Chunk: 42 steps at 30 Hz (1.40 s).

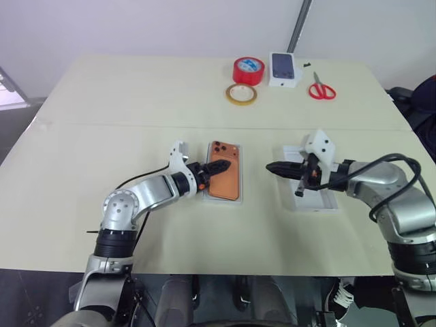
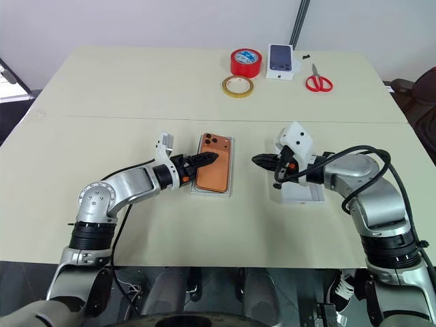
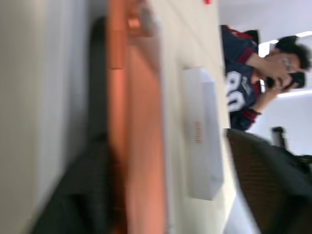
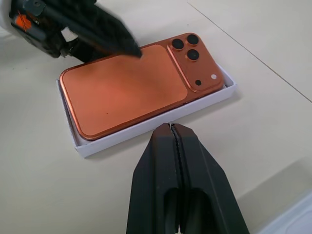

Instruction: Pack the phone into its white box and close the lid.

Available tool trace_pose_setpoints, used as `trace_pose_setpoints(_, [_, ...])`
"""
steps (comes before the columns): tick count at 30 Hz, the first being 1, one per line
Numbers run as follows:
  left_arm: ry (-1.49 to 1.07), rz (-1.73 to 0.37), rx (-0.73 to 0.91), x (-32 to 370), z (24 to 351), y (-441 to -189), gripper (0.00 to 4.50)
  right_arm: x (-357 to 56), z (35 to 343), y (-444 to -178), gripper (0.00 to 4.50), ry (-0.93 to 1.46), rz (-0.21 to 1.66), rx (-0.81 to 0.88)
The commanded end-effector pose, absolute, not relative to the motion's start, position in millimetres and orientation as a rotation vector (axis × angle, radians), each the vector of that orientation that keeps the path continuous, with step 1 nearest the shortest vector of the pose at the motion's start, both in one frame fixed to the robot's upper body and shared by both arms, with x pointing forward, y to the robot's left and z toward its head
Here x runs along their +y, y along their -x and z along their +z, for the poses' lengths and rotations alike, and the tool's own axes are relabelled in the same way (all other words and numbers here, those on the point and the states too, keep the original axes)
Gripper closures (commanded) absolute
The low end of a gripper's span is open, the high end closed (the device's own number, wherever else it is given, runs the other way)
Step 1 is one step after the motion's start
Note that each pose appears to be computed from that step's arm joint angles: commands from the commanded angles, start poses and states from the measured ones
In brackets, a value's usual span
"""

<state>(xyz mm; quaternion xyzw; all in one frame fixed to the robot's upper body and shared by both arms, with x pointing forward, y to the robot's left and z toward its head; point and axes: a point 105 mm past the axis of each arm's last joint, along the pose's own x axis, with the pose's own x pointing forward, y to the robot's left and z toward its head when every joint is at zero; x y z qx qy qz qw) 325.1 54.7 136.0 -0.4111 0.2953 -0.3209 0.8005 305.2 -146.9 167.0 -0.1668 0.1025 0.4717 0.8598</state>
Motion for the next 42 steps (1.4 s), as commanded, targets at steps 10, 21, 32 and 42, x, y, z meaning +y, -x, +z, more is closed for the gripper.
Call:
trace_pose_setpoints(10, [0.653,-0.651,0.515,100.3,163.4,-315.4,0.19,-141.8,175.9,-316.4,4.5,0.487,0.945,0.198])
trace_pose_setpoints(21, [0.146,-0.462,0.508,148.3,139.7,-330.4,3.61,-135.3,150.0,-339.7,4.5,0.728,0.845,0.308])
trace_pose_setpoints(32, [-0.093,-0.633,0.526,94.0,116.6,-343.0,4.42,-97.9,131.1,-352.0,4.5,0.764,0.84,0.32])
trace_pose_setpoints(42, [-0.121,-0.814,0.519,47.5,115.1,-335.0,4.42,-94.5,131.3,-342.4,4.5,0.757,0.878,0.316])
